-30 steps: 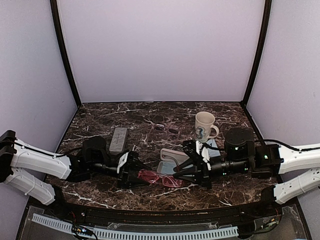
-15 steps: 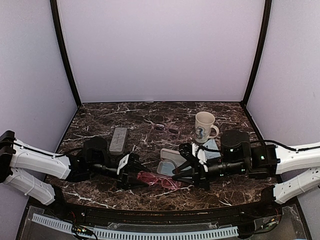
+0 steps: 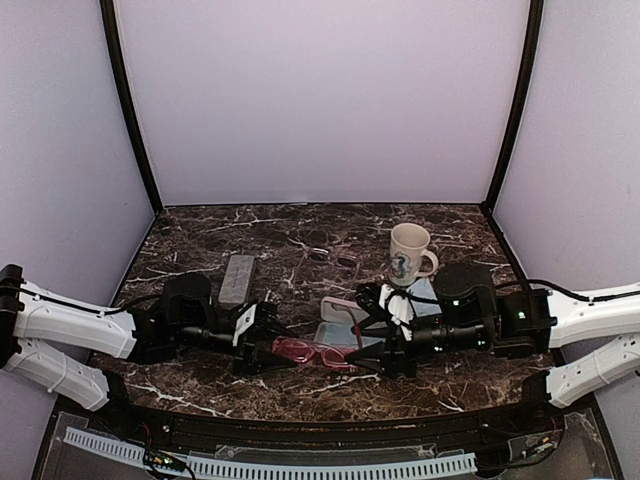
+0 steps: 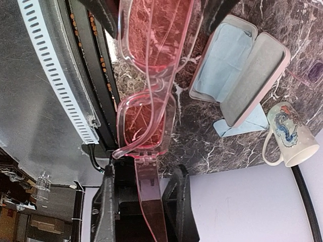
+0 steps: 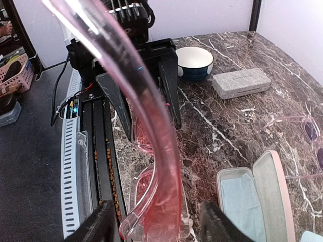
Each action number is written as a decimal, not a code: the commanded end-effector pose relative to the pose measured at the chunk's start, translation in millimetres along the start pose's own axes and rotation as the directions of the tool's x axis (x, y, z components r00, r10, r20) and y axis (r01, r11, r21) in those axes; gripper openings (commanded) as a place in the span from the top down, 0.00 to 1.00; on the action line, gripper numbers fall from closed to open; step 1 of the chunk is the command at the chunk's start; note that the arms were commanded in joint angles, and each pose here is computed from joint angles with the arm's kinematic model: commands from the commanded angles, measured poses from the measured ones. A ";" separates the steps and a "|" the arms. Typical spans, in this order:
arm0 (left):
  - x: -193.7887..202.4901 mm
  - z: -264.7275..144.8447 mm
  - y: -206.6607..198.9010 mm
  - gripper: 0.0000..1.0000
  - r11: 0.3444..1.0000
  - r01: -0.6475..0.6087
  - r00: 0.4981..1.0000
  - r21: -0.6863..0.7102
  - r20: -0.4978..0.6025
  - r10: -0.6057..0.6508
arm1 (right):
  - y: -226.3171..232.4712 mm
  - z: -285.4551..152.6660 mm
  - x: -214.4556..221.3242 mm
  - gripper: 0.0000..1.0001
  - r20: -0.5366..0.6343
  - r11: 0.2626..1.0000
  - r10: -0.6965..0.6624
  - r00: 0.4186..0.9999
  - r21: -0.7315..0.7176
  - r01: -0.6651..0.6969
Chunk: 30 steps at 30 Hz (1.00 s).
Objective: Organize the sunglasses
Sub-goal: Pass from the right arm to the left, then fold the right temple of the sunglasses with the sunglasses.
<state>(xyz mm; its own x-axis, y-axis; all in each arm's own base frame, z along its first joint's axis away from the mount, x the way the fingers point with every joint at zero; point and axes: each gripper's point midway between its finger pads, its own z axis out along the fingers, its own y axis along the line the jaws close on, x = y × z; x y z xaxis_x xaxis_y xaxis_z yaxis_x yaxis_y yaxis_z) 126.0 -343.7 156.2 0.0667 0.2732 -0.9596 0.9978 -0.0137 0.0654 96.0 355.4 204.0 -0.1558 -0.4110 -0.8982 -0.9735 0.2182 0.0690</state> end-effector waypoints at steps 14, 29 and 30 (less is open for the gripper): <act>-5.3 -2.9 2.7 1.00 0.999 -0.027 1.000 -0.026 0.006 0.027 | -22.1 -32.6 -35.4 0.54 0.117 0.988 0.053 0.992 0.135 -0.069; -5.7 -1.6 3.5 1.00 0.999 -0.023 1.000 -0.023 0.000 0.023 | -18.4 -1.6 -31.5 0.87 0.056 0.994 0.041 0.998 0.094 -0.046; -6.2 -1.5 4.0 1.00 0.999 -0.024 1.000 -0.025 0.001 0.024 | -16.9 0.1 -30.8 0.88 0.054 0.995 0.042 0.998 0.086 -0.046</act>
<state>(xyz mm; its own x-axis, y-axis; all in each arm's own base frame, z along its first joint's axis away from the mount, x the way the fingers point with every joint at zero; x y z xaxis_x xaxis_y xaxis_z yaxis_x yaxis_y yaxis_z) 131.5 -340.8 149.0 0.0526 0.3078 -0.9500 0.9978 0.0225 0.0625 114.8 354.1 214.4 -0.1995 -0.3999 -0.8946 -0.9432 0.3259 0.0646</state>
